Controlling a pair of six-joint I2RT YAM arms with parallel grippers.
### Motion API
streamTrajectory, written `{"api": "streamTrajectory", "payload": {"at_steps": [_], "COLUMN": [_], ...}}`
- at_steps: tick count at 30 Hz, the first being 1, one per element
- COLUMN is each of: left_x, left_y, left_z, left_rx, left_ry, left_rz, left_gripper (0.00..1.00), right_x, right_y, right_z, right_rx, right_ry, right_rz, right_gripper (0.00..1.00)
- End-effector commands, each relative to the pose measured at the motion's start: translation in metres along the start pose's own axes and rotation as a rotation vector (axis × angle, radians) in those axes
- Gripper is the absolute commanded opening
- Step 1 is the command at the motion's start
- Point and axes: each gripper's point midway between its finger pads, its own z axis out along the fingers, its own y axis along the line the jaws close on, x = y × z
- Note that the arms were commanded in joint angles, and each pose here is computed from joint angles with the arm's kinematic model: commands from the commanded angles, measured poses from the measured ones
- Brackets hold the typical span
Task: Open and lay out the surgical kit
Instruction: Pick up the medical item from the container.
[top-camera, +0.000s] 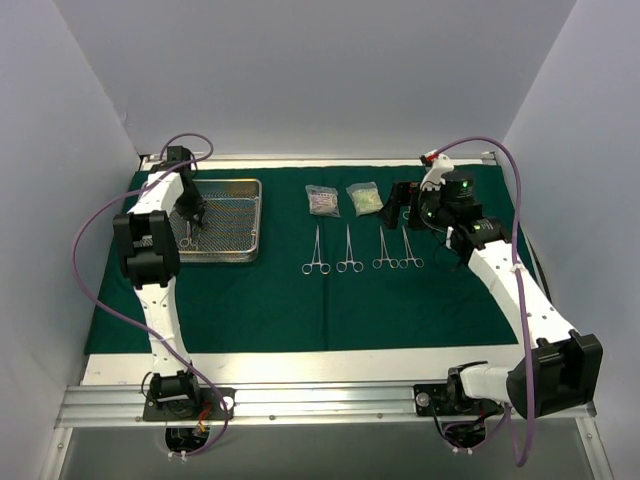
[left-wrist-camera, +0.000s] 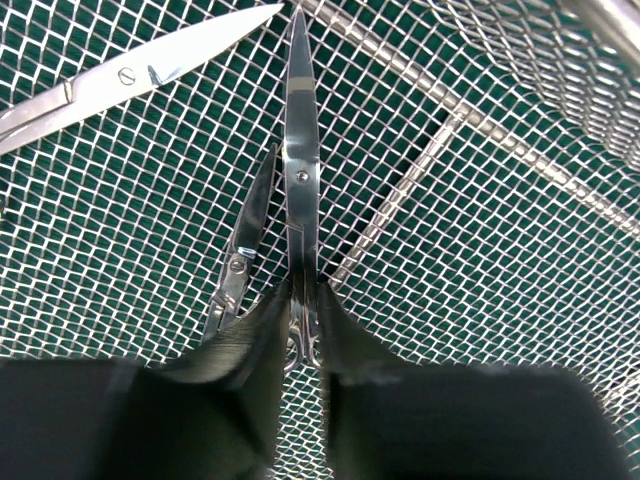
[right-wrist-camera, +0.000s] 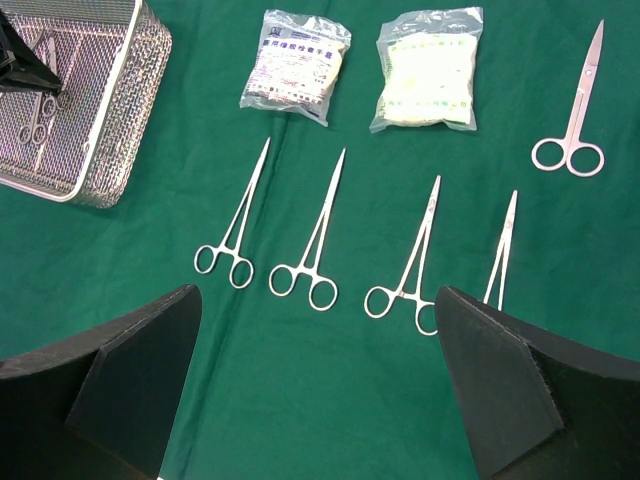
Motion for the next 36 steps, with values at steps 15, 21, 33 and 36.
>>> {"api": "streamTrajectory", "payload": {"at_steps": [15,21,33,36], "left_x": [-0.024,-0.031,-0.013,0.002], "left_y": [-0.014,-0.016,-0.034,-0.053], "left_z": [-0.051,-0.072,-0.117,-0.135], "left_rx": [0.077,0.092,0.153,0.194], "left_ry": [-0.075,-0.117,-0.133,-0.138], "left_rz": [0.064,0.065,0.057,0.073], "left_gripper": [0.02,0.02,0.02,0.02], "right_x": [-0.009,-0.010,-0.010,-0.007], "right_y": [0.017,0.031,0.096,0.120], "right_z": [-0.010,-0.005,0.025,0.041], "right_rx": [-0.027,-0.068,-0.272,-0.344], "right_ry": [-0.044,-0.050,-0.062,-0.062], "right_rz": [-0.017,-0.013,0.030,0.049], "right_gripper": [0.97,0.97,0.97,0.98]}}
